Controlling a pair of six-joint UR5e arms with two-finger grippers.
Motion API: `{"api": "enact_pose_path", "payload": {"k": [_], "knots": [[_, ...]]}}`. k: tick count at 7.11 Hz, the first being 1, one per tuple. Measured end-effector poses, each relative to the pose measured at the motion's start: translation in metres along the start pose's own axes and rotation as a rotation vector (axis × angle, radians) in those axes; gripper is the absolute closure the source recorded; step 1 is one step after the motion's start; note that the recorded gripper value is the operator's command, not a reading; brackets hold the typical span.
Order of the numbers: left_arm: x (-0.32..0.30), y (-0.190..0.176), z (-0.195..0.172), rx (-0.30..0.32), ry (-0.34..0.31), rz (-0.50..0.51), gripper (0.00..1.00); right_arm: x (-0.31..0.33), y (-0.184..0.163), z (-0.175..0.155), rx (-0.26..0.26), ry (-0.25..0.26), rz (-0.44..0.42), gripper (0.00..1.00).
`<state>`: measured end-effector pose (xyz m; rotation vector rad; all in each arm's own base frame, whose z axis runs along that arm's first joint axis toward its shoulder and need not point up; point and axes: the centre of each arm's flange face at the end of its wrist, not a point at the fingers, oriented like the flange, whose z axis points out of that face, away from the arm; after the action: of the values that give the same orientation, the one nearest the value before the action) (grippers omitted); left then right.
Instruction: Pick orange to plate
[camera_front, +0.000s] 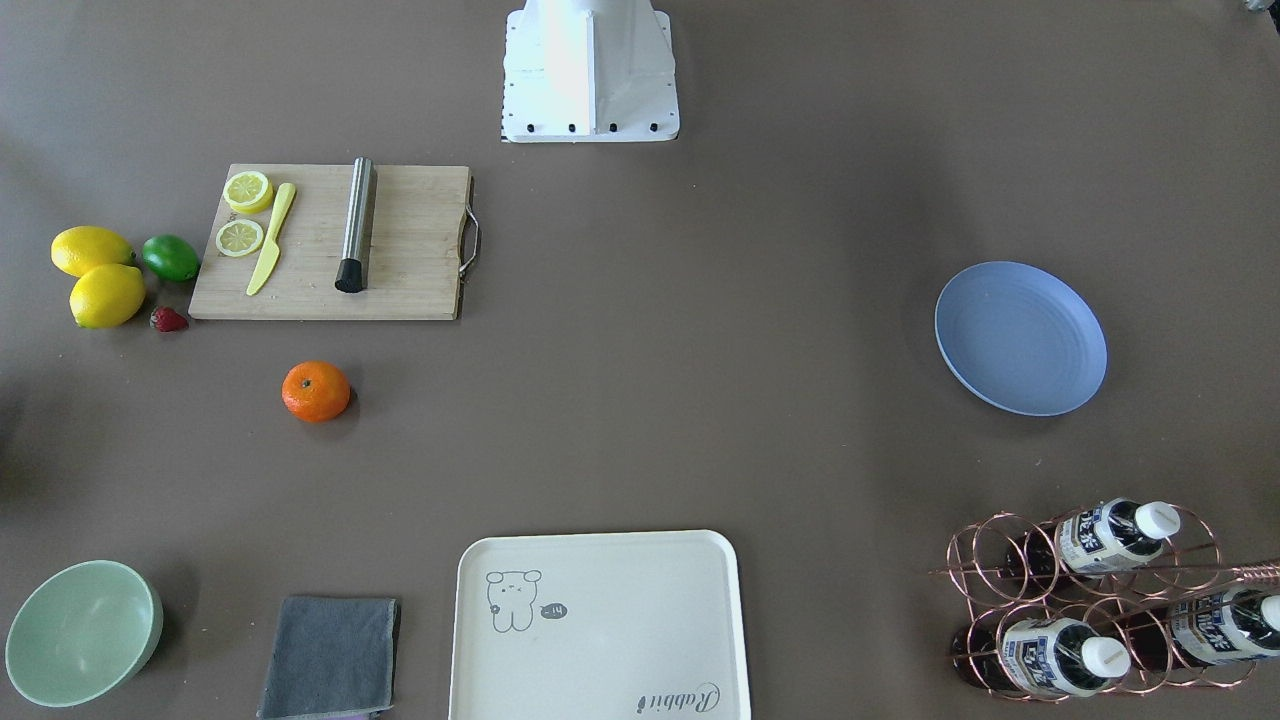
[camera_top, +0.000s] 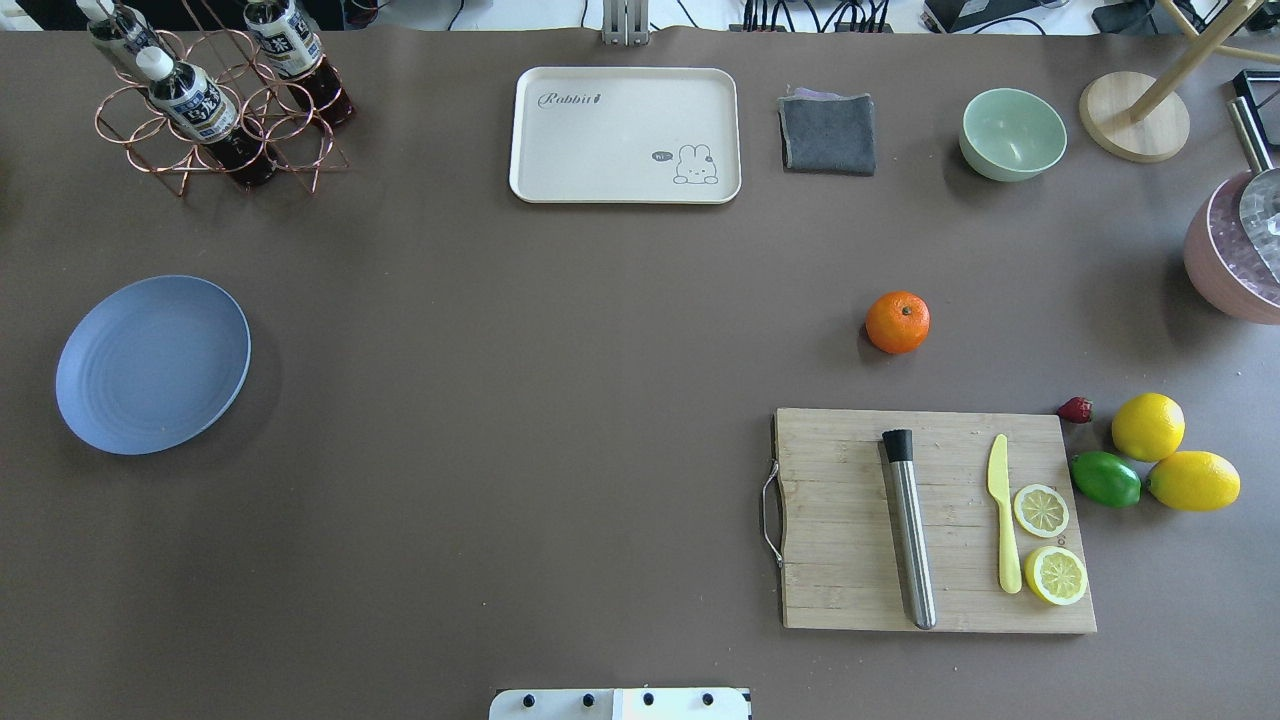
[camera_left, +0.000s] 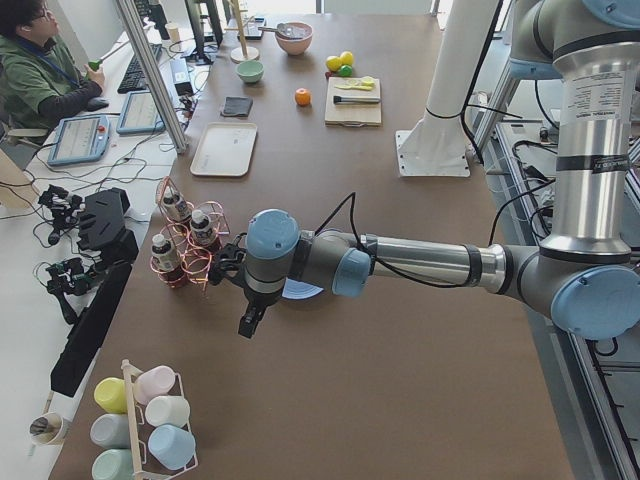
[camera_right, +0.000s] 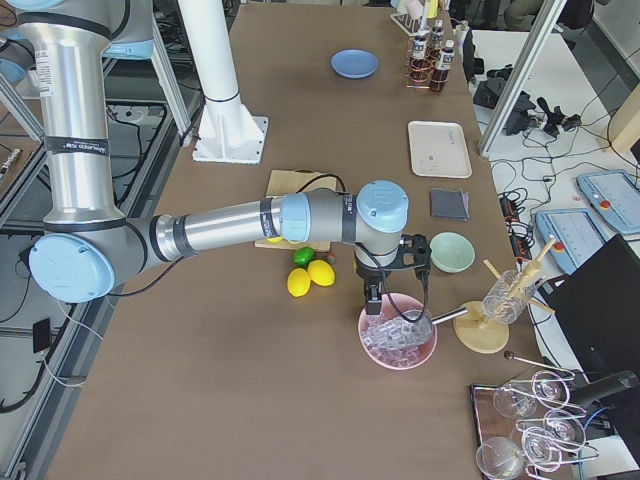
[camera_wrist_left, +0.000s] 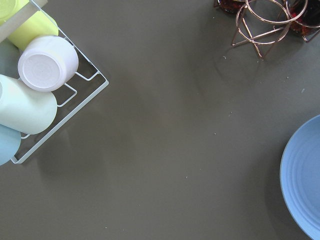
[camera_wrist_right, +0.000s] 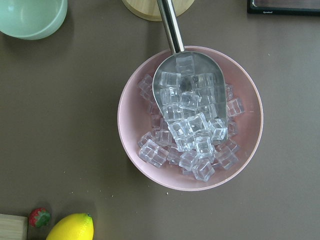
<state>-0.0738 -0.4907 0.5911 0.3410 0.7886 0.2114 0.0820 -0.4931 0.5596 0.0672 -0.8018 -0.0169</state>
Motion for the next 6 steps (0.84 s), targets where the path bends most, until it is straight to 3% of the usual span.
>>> {"api": "enact_pose_path", "payload": {"k": [2,6], "knots": [[0.0047,-0.0066,-0.0005,0.008,0.042,0.001,0.02,0.0021,0.0004,0.0020,-0.004,0.000,0.006,0.00],[0.0045,-0.0039,-0.0002,0.011,0.054,0.009,0.02,0.0051,0.0049,0.0056,-0.011,-0.005,0.013,0.00]]}}
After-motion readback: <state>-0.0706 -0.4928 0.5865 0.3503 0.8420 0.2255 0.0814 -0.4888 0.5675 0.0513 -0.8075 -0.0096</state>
